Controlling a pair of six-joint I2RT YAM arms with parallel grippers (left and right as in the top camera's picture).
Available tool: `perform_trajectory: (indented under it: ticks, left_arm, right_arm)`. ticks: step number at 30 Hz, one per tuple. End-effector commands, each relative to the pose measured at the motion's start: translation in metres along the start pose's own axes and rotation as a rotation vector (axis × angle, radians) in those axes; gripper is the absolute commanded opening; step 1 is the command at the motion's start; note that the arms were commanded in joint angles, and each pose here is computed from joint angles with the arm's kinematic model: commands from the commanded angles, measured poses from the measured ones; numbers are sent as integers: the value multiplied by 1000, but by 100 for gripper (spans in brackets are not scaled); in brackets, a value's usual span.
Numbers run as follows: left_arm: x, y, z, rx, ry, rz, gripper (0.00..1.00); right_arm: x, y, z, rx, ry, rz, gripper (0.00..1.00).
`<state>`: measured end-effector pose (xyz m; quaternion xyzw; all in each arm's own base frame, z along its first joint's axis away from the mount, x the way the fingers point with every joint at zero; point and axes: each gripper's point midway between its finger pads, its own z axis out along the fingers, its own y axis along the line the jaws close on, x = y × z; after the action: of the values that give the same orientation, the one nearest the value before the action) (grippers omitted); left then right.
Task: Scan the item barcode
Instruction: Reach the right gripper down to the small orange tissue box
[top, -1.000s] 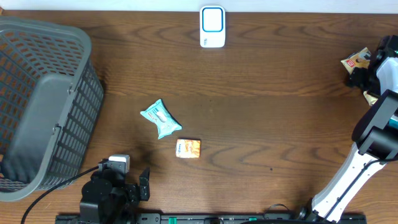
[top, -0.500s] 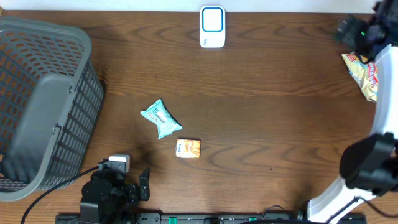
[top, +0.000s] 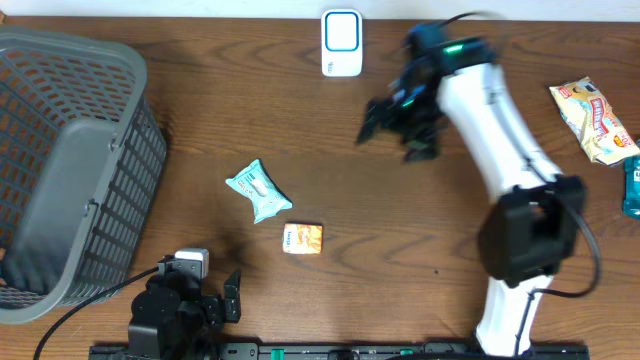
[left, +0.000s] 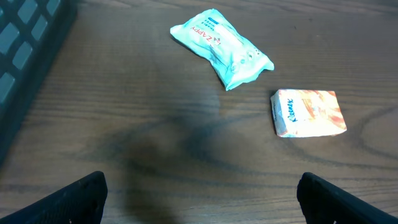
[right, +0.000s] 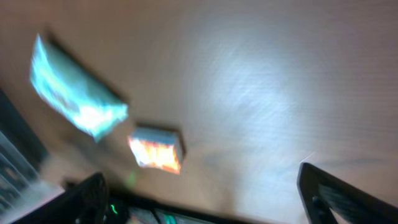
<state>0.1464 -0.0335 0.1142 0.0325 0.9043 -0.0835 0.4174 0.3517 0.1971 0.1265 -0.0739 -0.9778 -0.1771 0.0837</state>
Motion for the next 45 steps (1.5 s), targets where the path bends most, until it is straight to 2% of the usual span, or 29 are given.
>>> perform_trajectory:
  ticks: [1, 3, 5, 9, 14, 24, 26, 27, 28, 29, 33, 36, 40, 42, 43, 44, 45]
  left_arm:
    - [-1, -3, -1, 16, -2, 9, 98]
    - [-1, -3, -1, 16, -2, 9, 98]
    - [-1, -3, -1, 16, -2, 9, 98]
    - [-1, -3, -1, 16, -2, 9, 98]
    - [-1, -3, -1, 16, -2, 9, 98]
    - [-1, -3, -1, 16, -2, 9, 98]
    - [-1, -3, -1, 16, -2, 9, 98]
    - [-1, -3, -1, 16, -2, 9, 98]
    - [-1, -3, -1, 16, -2, 9, 98]
    - [-1, -3, -1, 16, -2, 9, 98]
    - [-1, -3, -1, 16, -2, 9, 98]
    - [-1, -3, -1, 16, -2, 9, 98]
    - [-1, -3, -1, 16, -2, 9, 98]
    - [-1, -3, -1, 16, -2, 9, 98]
    - [-1, -3, -1, 16, -2, 9, 98]
    - [-1, -3, -1, 16, -2, 9, 98]
    - [-1, -3, -1, 16, -2, 9, 98]
  right_arm:
    - [42, 36, 34, 37, 95, -145, 88]
    - [51, 45, 51, 86, 89, -199, 88]
    - [60, 51, 70, 143, 76, -221, 98]
    - [85, 57, 100, 196, 103, -199, 99]
    - [99, 56, 136, 204, 95, -128, 89]
    - [106, 23, 175, 232, 100, 0, 72]
    - [103, 19, 187, 213, 85, -7, 55]
    - [102, 18, 191, 203, 76, -12, 39]
    - [100, 17, 195, 196, 66, -17, 17]
    - [98, 15, 197, 197, 58, -18, 1]
    - [95, 11, 197, 196, 54, -21, 1]
    - [100, 19, 182, 135, 137, -27, 1]
    - [112, 43, 140, -109, 346, -91, 1]
    - [113, 43, 120, -206, 415, -105, 7]
    - [110, 38, 115, -225, 426, -93, 14]
    - [103, 32, 111, -229, 420, -80, 36]
    - [96, 25, 110, -220, 400, -73, 67]
